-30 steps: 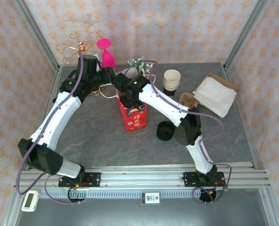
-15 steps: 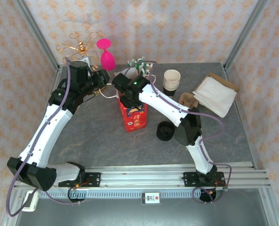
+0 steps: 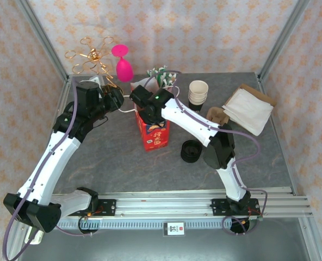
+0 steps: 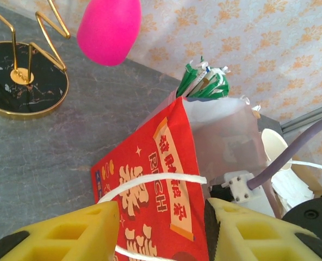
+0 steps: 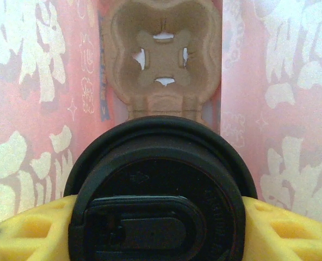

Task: Pack the takeout coffee

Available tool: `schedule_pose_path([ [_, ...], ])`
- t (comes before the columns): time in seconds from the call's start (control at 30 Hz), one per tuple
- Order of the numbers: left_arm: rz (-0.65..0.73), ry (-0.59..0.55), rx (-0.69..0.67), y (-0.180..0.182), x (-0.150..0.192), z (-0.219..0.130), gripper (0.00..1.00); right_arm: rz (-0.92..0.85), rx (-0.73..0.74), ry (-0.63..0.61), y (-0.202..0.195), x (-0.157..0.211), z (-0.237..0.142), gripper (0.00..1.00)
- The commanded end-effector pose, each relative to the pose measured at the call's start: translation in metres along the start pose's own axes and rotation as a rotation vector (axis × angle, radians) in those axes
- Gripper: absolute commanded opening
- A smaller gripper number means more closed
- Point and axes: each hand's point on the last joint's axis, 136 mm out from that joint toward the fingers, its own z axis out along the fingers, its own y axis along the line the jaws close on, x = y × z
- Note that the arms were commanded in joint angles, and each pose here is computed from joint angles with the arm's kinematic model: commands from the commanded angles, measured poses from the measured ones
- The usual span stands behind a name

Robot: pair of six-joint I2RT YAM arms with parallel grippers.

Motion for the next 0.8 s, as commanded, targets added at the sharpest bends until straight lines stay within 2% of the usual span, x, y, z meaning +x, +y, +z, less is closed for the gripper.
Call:
schedule_pose_path([
  [0.0, -0.041, -0.010, 0.014, 0.003, 0.000, -0.003, 0.46, -0.008, 0.104, 0.094, -0.017, 0.021, 0.046, 0.45],
  [0.77, -0.051, 0.024, 0.038, 0.005, 0.014, -0.001, 0.48, -0.017, 0.117, 0.116, -0.015, 0.023, 0.056, 0.46],
])
